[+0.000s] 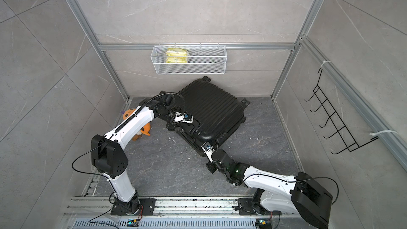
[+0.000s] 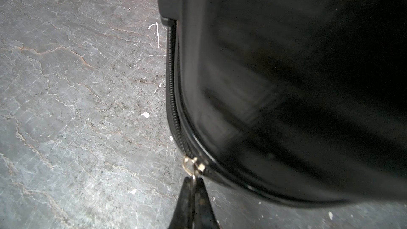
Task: Close the suitcase zippers
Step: Zip the zipper on the suitcase.
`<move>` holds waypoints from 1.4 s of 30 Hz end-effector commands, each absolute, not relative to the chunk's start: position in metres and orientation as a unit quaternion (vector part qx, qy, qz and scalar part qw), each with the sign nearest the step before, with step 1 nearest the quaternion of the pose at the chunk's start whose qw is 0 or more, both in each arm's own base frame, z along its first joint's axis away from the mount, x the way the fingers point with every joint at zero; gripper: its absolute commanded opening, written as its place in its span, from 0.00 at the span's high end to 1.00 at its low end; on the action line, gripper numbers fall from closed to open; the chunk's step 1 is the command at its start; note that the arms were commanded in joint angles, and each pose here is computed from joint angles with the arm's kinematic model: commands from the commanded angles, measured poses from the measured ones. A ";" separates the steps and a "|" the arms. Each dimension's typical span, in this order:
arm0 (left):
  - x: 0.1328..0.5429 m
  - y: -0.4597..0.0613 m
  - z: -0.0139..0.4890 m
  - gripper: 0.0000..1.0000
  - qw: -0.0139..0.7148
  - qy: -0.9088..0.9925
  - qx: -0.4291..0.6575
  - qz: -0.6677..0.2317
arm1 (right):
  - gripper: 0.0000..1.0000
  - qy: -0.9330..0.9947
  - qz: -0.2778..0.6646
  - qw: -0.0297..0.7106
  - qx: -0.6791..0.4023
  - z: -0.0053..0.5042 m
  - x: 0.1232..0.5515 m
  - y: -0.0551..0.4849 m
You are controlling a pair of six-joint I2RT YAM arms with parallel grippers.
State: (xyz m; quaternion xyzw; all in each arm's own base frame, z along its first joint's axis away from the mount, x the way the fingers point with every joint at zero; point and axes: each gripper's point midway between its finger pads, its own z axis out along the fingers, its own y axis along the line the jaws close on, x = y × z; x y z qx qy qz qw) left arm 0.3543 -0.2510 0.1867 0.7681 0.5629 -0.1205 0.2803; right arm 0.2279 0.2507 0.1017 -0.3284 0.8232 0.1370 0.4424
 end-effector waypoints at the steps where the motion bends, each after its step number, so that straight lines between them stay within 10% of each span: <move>1: 0.359 -0.252 0.186 0.30 0.273 0.544 0.787 -0.102 | 1.00 0.823 0.119 0.492 -0.257 0.134 0.255 0.238; 7: 0.356 -0.250 0.182 0.65 0.259 0.537 0.798 -0.085 | 1.00 0.823 0.096 0.500 -0.251 0.140 0.256 0.227; 15: 0.330 -0.272 0.202 0.85 0.268 0.516 0.808 -0.100 | 1.00 0.833 0.061 0.500 -0.229 0.141 0.257 0.209; 42: 0.323 -0.358 0.284 1.00 0.340 0.667 0.641 -0.169 | 1.00 0.775 0.212 0.463 -0.375 0.154 0.221 0.276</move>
